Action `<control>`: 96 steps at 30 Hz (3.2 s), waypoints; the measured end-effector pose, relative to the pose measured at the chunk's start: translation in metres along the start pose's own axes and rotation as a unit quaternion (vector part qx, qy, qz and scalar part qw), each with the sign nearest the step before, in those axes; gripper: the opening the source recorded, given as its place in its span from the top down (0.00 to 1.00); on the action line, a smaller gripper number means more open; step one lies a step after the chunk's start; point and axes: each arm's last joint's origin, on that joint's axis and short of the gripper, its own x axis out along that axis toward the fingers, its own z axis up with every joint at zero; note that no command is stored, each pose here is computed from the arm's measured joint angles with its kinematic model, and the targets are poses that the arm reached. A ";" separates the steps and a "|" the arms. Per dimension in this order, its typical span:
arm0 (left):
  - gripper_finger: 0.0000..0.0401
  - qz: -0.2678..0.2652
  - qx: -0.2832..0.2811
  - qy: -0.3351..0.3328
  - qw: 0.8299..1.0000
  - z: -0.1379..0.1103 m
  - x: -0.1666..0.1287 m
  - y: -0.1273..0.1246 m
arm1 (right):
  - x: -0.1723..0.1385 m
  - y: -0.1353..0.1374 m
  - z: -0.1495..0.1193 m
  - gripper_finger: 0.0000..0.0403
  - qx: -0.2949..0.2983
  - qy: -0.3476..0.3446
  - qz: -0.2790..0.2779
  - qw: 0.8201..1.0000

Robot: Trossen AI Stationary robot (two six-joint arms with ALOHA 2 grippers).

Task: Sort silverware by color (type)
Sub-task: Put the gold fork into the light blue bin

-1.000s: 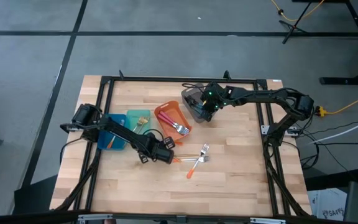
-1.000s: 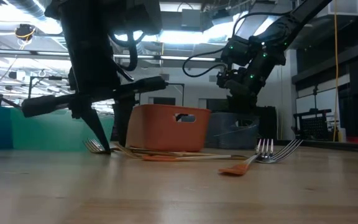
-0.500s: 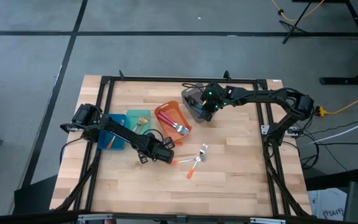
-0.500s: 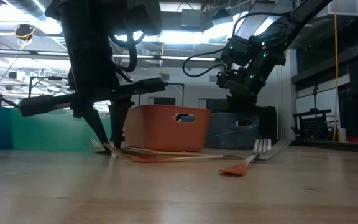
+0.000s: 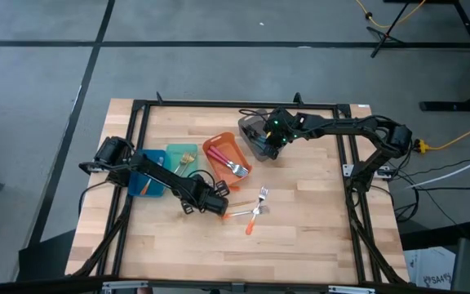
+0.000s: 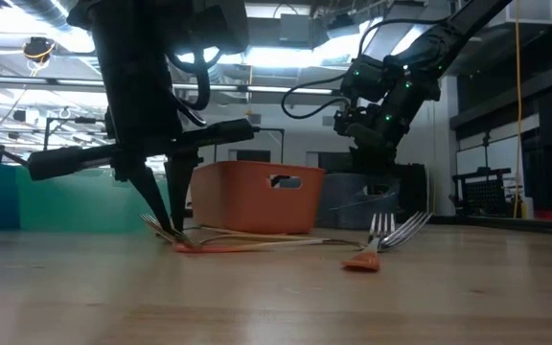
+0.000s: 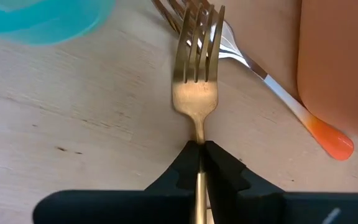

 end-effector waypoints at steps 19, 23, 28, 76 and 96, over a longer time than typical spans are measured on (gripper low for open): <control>0.97 -0.044 0.060 0.063 0.995 0.006 -0.039 -0.009 | 0.000 0.000 0.001 0.89 0.000 -0.004 0.000 1.000; 0.97 -0.061 0.083 0.072 0.992 0.009 -0.051 -0.011 | 0.000 0.000 0.001 0.89 0.000 -0.004 0.000 1.000; 0.97 -0.091 0.134 0.084 0.983 0.016 -0.070 -0.014 | 0.000 0.000 0.001 0.89 -0.001 -0.005 0.000 1.000; 0.97 0.106 0.422 0.094 0.895 0.171 -0.091 -0.025 | 0.000 0.000 0.002 0.89 -0.001 -0.013 0.000 1.000; 0.97 0.205 0.473 0.125 0.847 0.160 -0.030 -0.032 | 0.000 0.000 0.002 0.89 -0.001 -0.013 0.000 1.000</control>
